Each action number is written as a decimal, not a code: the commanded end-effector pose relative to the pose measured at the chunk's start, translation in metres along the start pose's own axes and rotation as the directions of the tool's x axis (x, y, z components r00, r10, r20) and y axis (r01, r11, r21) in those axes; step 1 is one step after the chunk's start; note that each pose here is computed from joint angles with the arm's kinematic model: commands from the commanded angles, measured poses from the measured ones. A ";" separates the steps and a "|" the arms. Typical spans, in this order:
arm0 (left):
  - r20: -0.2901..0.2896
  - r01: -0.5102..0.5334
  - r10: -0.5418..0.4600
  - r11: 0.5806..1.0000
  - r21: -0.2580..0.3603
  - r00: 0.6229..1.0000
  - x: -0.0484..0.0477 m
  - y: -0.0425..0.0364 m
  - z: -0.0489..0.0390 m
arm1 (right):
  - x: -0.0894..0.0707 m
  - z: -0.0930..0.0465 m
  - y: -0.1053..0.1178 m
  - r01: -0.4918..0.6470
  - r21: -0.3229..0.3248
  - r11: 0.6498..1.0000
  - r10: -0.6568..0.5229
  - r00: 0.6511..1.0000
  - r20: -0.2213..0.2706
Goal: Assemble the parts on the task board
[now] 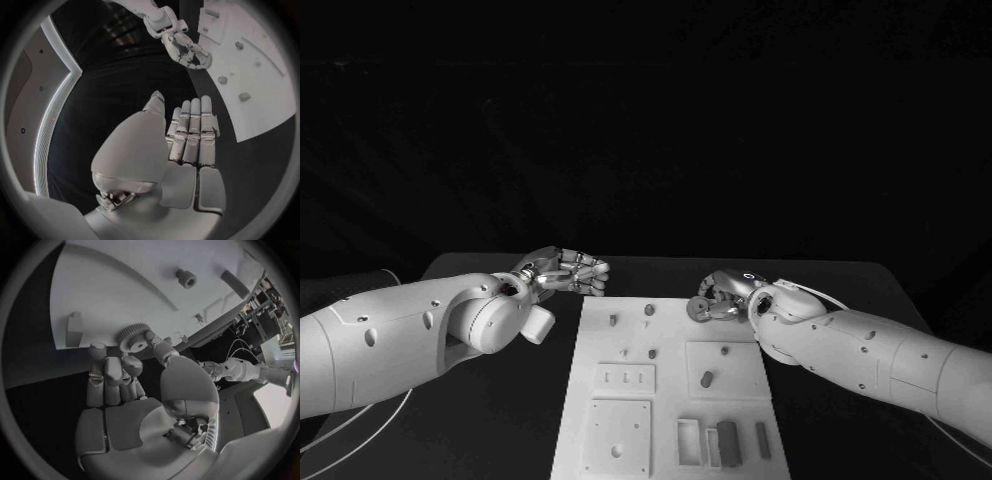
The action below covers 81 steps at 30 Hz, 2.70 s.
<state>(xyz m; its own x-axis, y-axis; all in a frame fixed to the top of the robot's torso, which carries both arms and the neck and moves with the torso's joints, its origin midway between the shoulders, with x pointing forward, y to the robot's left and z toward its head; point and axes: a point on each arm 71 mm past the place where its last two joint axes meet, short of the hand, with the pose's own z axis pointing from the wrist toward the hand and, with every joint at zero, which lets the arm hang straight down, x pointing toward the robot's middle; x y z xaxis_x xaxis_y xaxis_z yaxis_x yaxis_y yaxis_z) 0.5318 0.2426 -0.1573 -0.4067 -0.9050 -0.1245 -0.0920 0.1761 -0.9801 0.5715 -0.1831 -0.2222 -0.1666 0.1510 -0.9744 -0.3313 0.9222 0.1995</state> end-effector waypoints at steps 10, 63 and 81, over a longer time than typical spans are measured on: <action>0.004 -0.002 0.002 1.000 0.009 1.000 -0.0003 -0.0013 -0.0010 | -0.004 -0.008 0.011 0.009 -0.030 0.999 -0.008 1.000 0.026; -0.005 0.001 -0.001 1.000 0.015 1.000 0.0061 -0.0033 0.0023 | 0.008 0.004 0.122 0.123 -0.230 0.965 -0.124 0.992 0.008; -0.011 0.001 -0.001 1.000 0.018 1.000 0.0084 -0.0040 0.0043 | 0.011 0.007 0.121 0.172 -0.216 0.961 -0.168 0.985 0.038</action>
<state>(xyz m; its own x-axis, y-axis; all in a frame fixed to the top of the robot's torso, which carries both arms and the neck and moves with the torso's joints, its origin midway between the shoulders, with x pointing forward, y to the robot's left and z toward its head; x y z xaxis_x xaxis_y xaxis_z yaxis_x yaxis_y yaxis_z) 0.5324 0.2341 -0.1568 -0.4131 -0.9021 -0.1245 -0.0871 0.1752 -0.9807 0.5356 -0.0666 -0.2102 -0.0978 0.0270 -0.9948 -0.5477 0.8332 0.0764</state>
